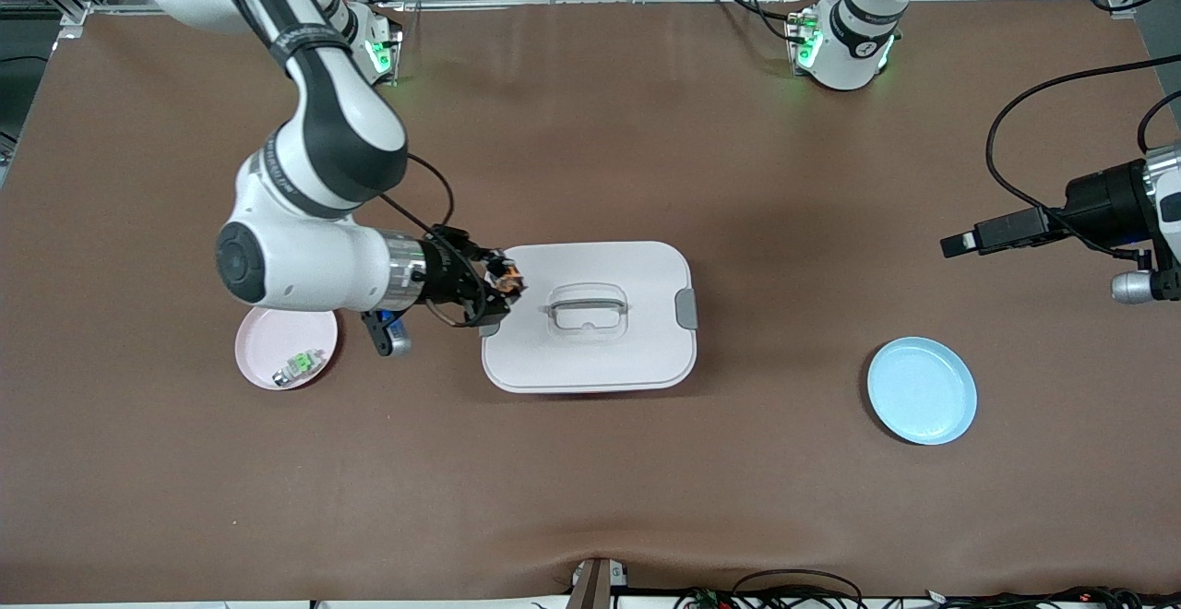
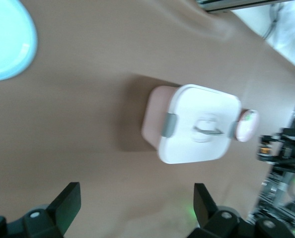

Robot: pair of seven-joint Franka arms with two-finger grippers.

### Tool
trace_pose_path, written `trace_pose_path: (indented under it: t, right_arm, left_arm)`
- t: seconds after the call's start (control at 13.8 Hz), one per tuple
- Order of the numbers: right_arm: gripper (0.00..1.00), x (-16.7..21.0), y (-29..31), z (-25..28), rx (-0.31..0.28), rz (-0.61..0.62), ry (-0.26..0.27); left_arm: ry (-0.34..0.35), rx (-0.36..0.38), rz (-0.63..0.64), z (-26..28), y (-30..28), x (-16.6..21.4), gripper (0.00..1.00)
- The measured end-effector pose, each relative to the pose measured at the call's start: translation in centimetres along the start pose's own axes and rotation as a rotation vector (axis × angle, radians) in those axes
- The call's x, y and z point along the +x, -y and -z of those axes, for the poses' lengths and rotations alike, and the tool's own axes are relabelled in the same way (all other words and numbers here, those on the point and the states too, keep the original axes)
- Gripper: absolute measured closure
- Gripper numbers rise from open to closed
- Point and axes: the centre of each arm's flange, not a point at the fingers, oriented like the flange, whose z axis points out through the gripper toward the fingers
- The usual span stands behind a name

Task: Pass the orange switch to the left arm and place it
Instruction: 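Lift the switch with the right gripper and carry it over the box, then bring the switch toward the left gripper while the left gripper reaches it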

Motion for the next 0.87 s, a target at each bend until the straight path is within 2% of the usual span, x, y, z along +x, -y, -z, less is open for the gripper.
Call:
trace_pose_path:
  t: [0.36, 0.65, 0.87]
  right_arm:
    - [0.27, -6.6, 2.4, -2.6, 0.043, -0.143, 0.013]
    - [0.27, -9.9, 3.1, -3.0, 0.095, -0.240, 0.031]
    - [0.27, -13.3, 3.2, -2.8, 0.132, -0.293, 0.053]
  left_arm:
    - [0.009, -0.213, 0.028, -0.7, -1.7, 0.4, 0.00]
    - [-0.052, -0.244, 0.028, -3.3, -3.6, 0.8, 0.00]
    - [-0.055, -0.250, 0.006, -6.5, -6.6, -0.1, 0.00]
